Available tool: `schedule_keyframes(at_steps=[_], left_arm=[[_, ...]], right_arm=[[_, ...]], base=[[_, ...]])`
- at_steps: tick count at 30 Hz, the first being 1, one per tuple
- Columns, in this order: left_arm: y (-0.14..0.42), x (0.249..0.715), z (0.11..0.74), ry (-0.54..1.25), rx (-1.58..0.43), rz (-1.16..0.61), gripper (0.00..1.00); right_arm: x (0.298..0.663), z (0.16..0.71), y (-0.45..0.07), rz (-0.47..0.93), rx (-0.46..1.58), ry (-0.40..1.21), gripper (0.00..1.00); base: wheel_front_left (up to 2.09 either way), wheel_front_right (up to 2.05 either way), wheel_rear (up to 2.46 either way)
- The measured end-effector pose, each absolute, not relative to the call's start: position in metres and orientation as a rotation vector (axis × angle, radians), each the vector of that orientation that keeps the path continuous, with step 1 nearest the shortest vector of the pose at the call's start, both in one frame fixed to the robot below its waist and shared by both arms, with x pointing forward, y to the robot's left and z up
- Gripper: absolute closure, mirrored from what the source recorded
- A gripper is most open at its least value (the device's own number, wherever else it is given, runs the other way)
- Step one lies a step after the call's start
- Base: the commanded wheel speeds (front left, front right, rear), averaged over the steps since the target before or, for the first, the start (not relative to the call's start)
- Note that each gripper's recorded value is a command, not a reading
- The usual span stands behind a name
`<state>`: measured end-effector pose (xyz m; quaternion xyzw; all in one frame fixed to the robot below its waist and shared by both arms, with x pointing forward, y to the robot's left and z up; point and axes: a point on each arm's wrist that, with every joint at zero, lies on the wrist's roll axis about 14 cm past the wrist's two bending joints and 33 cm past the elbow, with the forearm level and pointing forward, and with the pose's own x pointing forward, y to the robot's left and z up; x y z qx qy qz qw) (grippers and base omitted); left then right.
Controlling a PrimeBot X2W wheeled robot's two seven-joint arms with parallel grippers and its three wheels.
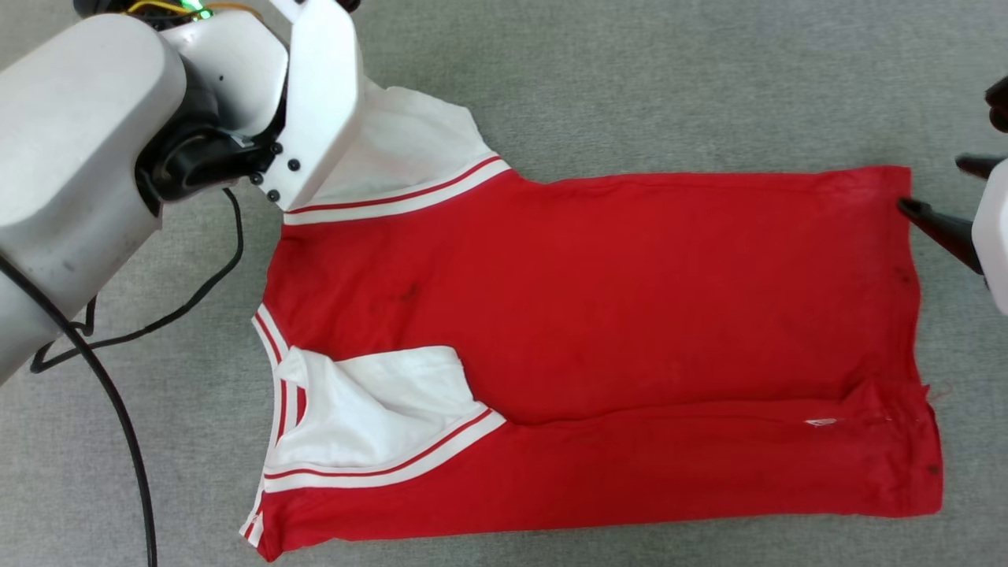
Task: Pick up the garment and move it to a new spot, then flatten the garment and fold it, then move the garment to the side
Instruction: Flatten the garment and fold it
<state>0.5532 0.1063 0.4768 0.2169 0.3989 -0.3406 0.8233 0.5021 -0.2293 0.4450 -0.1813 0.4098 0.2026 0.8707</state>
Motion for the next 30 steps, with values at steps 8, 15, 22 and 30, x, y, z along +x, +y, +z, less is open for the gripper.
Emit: schedule_keyframes(at_steps=[8, 15, 22, 30], left_arm=[[0.102, 0.550, 0.471, 0.818, 0.463, -0.765, 1.00], [0.107, 0.551, 0.459, 0.826, 0.443, -0.769, 1.00], [0.112, 0.553, 0.454, 0.821, 0.419, -0.760, 1.00], [0.118, 0.546, 0.474, 0.749, 0.387, -0.733, 1.00]], right_arm=[[0.504, 0.407, -0.239, 0.382, -0.336, 1.163, 0.00], [0.511, 0.374, -0.226, 0.380, -0.259, 1.259, 0.00], [0.506, 0.359, -0.218, 0.407, -0.243, 1.281, 1.00], [0.503, 0.379, -0.207, 0.435, -0.231, 1.161, 1.00]], base=[[0.00, 0.00, 0.00], [0.00, 0.00, 0.00], [0.00, 0.00, 0.00], [0.00, 0.00, 0.00]])
